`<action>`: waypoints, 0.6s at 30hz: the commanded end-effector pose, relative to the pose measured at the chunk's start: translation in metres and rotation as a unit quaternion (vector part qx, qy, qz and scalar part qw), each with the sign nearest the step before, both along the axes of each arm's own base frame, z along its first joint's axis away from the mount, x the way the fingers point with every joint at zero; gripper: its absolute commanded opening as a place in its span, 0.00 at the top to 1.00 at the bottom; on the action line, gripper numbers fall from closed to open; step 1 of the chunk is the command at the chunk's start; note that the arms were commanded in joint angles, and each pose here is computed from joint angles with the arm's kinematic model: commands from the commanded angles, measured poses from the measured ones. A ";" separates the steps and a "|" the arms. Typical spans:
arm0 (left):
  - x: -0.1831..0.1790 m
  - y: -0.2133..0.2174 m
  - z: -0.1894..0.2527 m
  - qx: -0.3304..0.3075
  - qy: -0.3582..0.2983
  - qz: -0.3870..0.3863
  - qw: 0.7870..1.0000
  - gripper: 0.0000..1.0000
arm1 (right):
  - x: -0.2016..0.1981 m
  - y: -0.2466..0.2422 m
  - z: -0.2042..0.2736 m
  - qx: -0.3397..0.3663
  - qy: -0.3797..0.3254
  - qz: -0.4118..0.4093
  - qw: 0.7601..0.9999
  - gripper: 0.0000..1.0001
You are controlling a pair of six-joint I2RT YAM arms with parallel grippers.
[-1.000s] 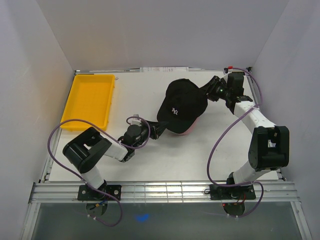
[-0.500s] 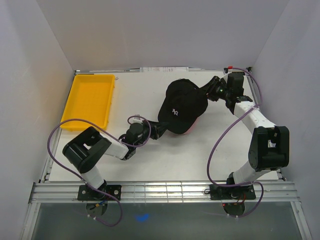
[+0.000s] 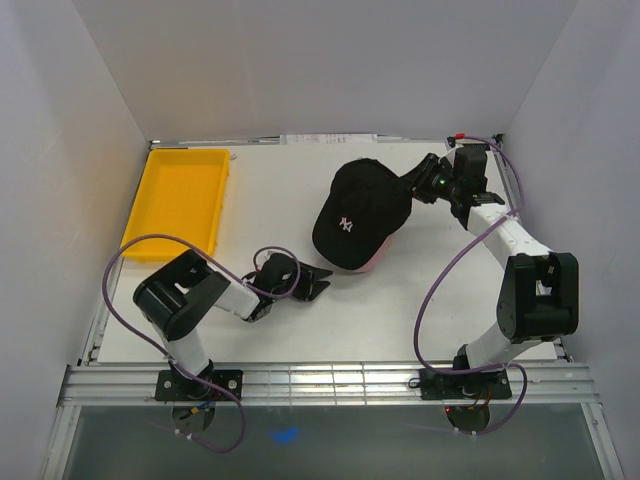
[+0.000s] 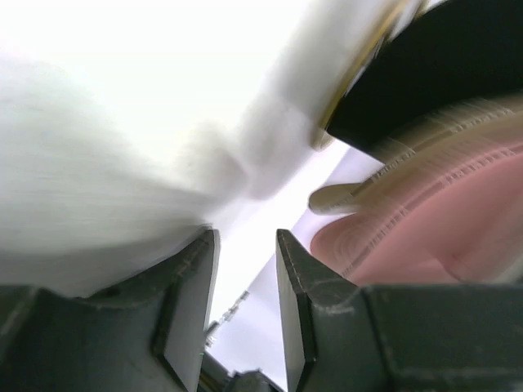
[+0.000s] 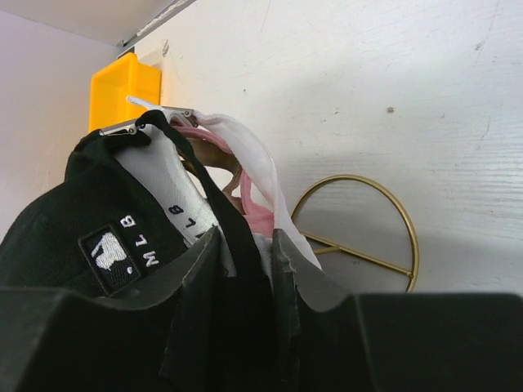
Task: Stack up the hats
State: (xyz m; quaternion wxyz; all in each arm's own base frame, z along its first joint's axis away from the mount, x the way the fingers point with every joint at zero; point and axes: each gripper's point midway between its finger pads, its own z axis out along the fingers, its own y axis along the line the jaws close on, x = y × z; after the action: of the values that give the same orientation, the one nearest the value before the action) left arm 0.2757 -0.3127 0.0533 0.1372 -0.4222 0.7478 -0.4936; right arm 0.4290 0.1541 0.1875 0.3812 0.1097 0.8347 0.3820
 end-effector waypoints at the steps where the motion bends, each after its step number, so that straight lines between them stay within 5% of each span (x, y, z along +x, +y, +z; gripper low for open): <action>1: -0.036 0.027 -0.066 0.101 0.091 -0.019 0.991 0.52 | -0.062 -0.016 -0.105 -0.072 0.186 0.001 0.980 0.76; 12: -0.029 0.031 -0.052 0.100 0.065 -0.025 0.992 0.50 | -0.063 -0.016 -0.095 -0.063 0.175 -0.003 0.982 0.76; 18: -0.026 0.039 -0.035 0.104 0.042 -0.019 0.994 0.50 | -0.057 -0.017 -0.073 -0.062 0.153 -0.007 0.986 0.63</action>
State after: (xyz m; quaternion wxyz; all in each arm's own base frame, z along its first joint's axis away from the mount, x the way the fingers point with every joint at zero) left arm 0.2598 -0.2940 0.0340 0.1310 -0.4105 0.7859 -0.4435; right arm 0.4215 0.1508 0.1891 0.3840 0.1154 0.8356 0.3755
